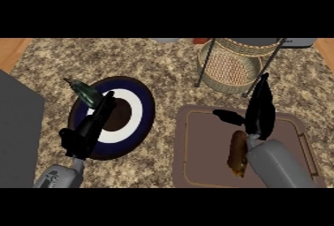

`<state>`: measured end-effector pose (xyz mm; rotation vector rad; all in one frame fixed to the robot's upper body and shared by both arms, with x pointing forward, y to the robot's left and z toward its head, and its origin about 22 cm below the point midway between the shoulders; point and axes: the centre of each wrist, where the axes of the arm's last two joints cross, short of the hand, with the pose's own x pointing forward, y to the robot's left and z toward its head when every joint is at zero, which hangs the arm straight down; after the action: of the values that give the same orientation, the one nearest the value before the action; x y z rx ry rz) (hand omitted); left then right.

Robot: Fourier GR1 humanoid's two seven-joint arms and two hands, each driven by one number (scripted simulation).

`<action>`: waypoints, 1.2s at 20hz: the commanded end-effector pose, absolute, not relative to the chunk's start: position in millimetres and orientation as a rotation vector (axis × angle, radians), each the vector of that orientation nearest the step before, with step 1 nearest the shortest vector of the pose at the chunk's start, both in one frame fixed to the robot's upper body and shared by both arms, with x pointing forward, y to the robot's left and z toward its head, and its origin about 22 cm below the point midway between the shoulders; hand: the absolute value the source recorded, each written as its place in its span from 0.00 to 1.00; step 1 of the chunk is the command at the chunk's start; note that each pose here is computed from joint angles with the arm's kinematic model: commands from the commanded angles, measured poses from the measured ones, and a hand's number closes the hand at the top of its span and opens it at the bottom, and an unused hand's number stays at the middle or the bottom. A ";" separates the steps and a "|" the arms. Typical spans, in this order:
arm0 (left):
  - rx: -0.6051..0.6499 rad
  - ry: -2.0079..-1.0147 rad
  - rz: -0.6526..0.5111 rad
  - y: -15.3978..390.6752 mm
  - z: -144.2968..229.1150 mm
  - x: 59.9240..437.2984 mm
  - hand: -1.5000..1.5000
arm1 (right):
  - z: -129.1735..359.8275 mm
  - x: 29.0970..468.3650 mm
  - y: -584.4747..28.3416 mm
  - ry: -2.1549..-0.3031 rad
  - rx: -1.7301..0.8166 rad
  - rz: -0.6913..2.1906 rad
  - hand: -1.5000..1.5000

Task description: Pick the sweet potato from the tray and place it in the tiered basket

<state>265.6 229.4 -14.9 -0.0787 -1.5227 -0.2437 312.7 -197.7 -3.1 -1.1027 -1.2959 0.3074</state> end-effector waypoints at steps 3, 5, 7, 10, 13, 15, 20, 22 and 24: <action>-0.079 -1.507 -0.270 231.8 -18.2 263.2 0.50 | -19.5 316.8 -198.8 -0.850 -1.254 0.630 0.00; -0.084 -1.502 -0.259 228.4 -17.5 265.1 0.50 | -21.2 315.2 -188.2 -0.721 -1.265 0.712 0.00; -0.101 -1.533 -0.276 221.7 -11.1 269.0 0.50 | -16.5 318.6 -177.1 -0.608 -1.281 0.775 0.00; -0.091 -1.514 -0.283 228.0 -15.3 268.7 0.50 | -1.8 325.1 -151.6 -0.470 -1.287 0.836 0.00; -0.100 -1.511 -0.265 225.9 -15.5 269.0 0.50 | 20.8 333.2 -127.8 -0.387 -1.298 0.851 0.00; -0.097 -1.505 -0.268 221.9 -22.3 263.8 0.50 | 29.9 334.0 -110.5 -0.346 -1.305 0.860 0.00; -0.087 -1.510 -0.249 235.2 -15.8 268.0 0.50 | 39.5 333.2 -82.6 -0.297 -1.349 0.875 0.00; -0.081 -1.507 -0.234 231.9 -19.9 266.3 0.50 | 44.2 334.4 -72.3 -0.327 -1.405 0.863 0.00; -0.071 -1.512 -0.241 241.6 -15.4 265.5 0.50 | 44.3 340.4 -80.1 -0.278 -1.463 0.860 0.00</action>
<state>267.3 231.7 -17.1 -0.0824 -1.5133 -0.2496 333.0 -110.0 33.4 -1.2926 -0.5281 0.8239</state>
